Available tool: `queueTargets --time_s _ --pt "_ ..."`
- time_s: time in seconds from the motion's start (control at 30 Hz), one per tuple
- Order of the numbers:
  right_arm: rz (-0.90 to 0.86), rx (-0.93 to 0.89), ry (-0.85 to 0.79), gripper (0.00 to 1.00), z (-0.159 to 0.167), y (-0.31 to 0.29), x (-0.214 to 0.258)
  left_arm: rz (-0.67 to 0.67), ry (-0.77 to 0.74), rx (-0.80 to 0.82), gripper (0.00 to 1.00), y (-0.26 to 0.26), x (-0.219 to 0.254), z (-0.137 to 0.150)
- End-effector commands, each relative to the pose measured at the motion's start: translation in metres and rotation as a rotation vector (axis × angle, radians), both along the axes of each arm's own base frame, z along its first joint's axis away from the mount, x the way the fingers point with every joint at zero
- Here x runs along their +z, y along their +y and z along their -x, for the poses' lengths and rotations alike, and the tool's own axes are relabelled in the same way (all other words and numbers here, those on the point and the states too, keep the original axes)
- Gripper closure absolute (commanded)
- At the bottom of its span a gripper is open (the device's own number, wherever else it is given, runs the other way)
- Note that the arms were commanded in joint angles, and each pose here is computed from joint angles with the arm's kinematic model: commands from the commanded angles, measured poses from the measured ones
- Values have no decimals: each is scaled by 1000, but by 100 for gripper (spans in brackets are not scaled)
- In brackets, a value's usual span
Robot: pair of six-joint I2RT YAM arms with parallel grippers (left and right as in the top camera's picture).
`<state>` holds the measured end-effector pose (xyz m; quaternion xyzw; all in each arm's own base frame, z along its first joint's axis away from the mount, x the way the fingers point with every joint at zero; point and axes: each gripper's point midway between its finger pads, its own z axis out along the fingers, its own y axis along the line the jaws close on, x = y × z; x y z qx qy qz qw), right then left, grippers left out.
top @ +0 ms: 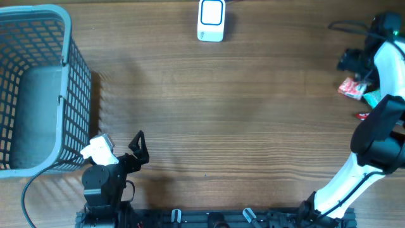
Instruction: Scan the item barcode
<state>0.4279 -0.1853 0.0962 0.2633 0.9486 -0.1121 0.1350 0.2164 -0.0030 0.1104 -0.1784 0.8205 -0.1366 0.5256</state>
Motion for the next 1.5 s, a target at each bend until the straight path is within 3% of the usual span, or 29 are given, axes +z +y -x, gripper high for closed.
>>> queueTargets --time_s 0.0,0.23,0.4,0.5,0.73,0.9,1.1,1.23,1.47 --pt "-221 122 -299 0 -32 75 102 -13 2 12 0 3 -2 0" --pt "-275 372 -565 0 6 173 231 -12 2 12 0 3 -2 0" --pt "-342 354 -643 0 68 208 281 -13 1 12 0 3 -2 0" --pt "-354 339 -708 0 87 211 303 -12 2 12 0 3 -2 0" --pt "-315 368 -745 0 111 209 318 -13 1 12 0 3 -2 0" --pt "-308 380 -753 0 109 209 318 -12 1 12 0 3 -2 0" --pt "-254 597 -1065 0 107 239 375 -12 1 12 0 3 -2 0" --pt "-203 718 -1277 0 133 258 394 -12 2 12 0 3 -2 0" --pt "-88 745 -1569 0 184 248 383 -12 3 12 0 3 -2 0"
